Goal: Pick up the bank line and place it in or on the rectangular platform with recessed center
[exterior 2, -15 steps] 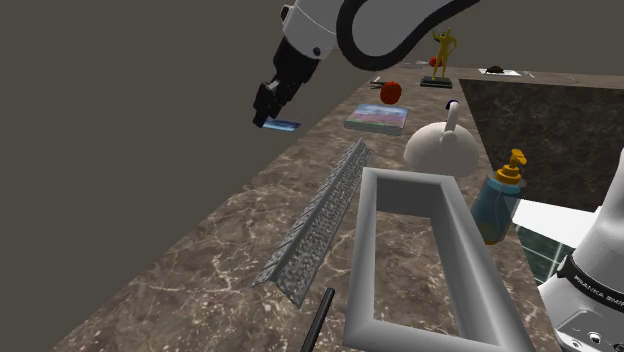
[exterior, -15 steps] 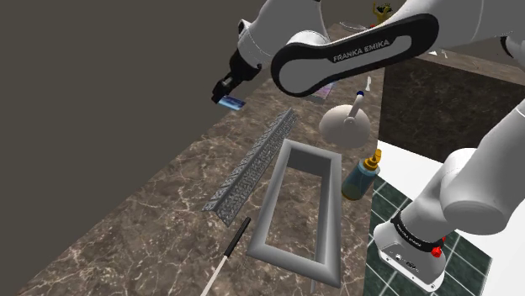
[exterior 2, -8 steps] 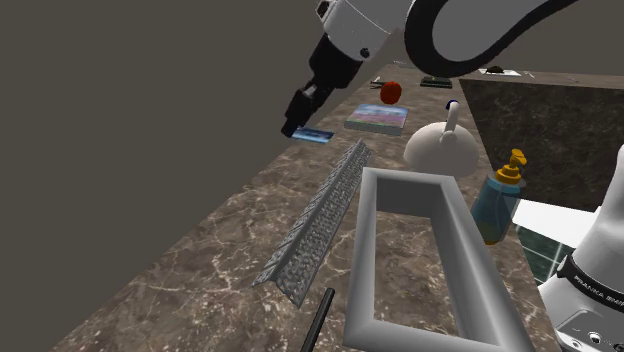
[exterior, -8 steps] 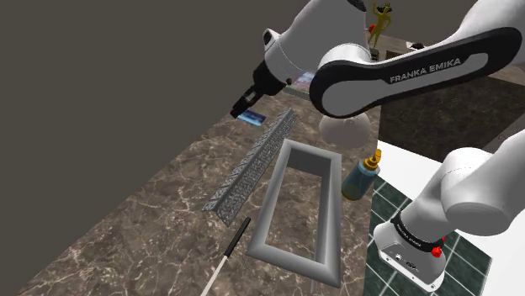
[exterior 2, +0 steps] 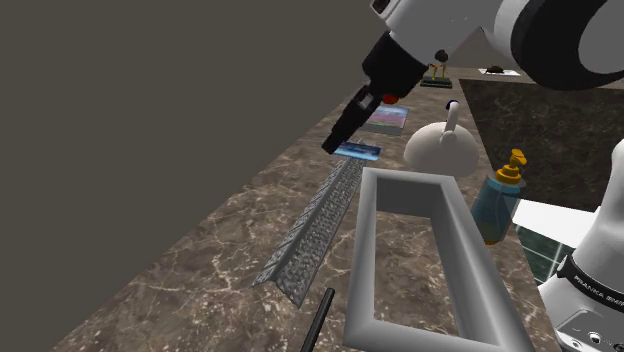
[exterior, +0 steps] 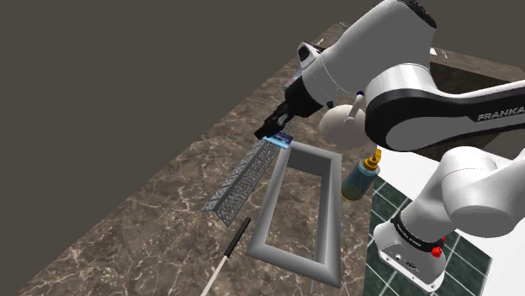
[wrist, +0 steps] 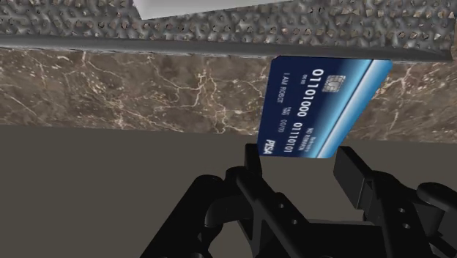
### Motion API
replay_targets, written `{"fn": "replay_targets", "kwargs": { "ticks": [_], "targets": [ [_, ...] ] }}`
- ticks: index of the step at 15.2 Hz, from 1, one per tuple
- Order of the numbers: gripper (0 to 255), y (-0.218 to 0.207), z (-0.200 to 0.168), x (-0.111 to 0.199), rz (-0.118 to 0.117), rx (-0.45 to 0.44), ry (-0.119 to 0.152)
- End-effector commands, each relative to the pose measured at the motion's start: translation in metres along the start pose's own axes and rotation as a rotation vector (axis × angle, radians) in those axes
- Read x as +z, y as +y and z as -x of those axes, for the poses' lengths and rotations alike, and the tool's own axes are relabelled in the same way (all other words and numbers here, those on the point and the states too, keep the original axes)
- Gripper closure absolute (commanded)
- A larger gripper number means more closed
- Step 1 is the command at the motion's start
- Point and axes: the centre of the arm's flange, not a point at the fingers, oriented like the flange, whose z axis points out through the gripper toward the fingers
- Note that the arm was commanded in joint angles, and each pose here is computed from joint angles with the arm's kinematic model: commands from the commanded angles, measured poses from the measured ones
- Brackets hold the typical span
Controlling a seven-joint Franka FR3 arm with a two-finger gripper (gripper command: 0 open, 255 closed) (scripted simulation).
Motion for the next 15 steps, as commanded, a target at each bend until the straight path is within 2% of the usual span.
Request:
{"fn": "replay_targets", "kwargs": {
  "ticks": [1, 9, 15],
  "targets": [
    [255, -0.009, 0.020, -0.016, 0.000, 0.001, 0.000],
    [255, -0.051, 0.095, -0.072, 0.000, 0.001, 0.000],
    [255, -0.051, 0.113, -0.046, 0.000, 0.001, 0.000]
  ]
}}
